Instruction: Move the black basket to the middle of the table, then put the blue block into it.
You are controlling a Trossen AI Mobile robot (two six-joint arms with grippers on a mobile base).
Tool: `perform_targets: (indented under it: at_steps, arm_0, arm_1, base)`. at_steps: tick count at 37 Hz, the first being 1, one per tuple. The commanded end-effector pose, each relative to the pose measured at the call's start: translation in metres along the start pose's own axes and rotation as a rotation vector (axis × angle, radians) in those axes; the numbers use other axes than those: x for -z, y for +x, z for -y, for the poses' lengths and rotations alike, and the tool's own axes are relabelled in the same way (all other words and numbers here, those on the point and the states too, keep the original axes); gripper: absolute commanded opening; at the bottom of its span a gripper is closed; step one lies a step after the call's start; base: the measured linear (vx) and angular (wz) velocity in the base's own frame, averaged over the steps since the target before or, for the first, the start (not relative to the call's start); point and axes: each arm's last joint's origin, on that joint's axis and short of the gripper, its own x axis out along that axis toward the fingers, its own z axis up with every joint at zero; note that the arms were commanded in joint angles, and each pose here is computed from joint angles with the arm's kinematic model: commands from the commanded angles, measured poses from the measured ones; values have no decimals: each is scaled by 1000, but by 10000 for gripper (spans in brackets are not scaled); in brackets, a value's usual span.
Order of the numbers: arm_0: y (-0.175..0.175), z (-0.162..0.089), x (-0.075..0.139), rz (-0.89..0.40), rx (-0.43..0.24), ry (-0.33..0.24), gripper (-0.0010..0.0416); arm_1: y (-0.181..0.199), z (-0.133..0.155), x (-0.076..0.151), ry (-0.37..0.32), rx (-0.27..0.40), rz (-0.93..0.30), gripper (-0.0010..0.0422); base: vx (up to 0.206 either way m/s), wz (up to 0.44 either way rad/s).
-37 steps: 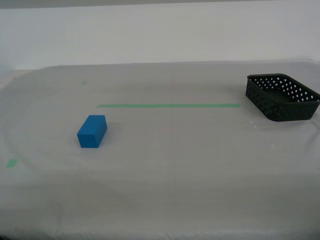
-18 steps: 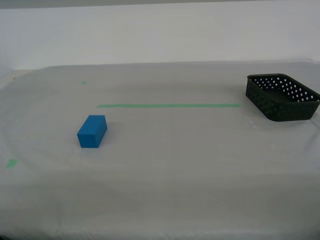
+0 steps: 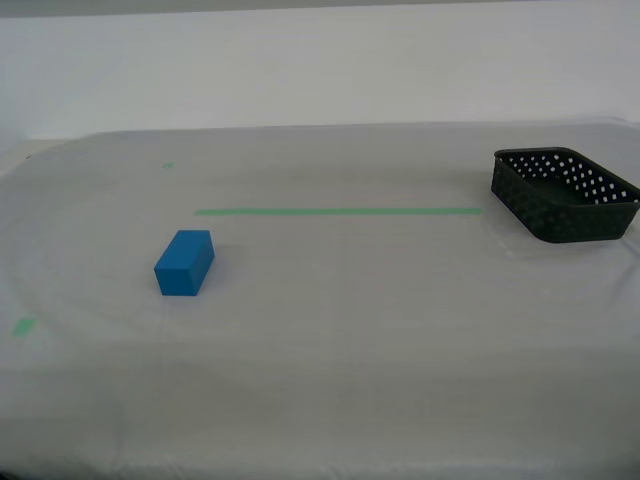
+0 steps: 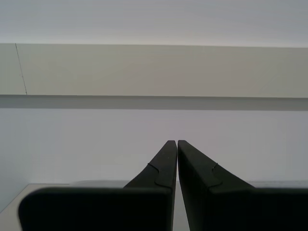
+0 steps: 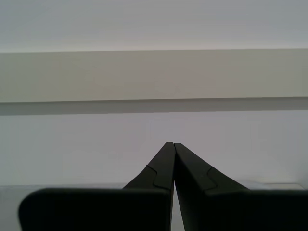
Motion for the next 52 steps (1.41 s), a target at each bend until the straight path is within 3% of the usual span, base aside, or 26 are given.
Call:
perform_targets:
  at_steps: [1, 52]
  arm_0:
    - [0, 0, 0, 3, 0, 0, 0]
    - [0, 0, 0, 3, 0, 0, 0]
  arm_1:
    - [0, 0, -1, 3, -1, 5, 0]
    - [0, 0, -1, 3, -1, 5, 0]
  base:
    - [0, 0]
    - [0, 0]
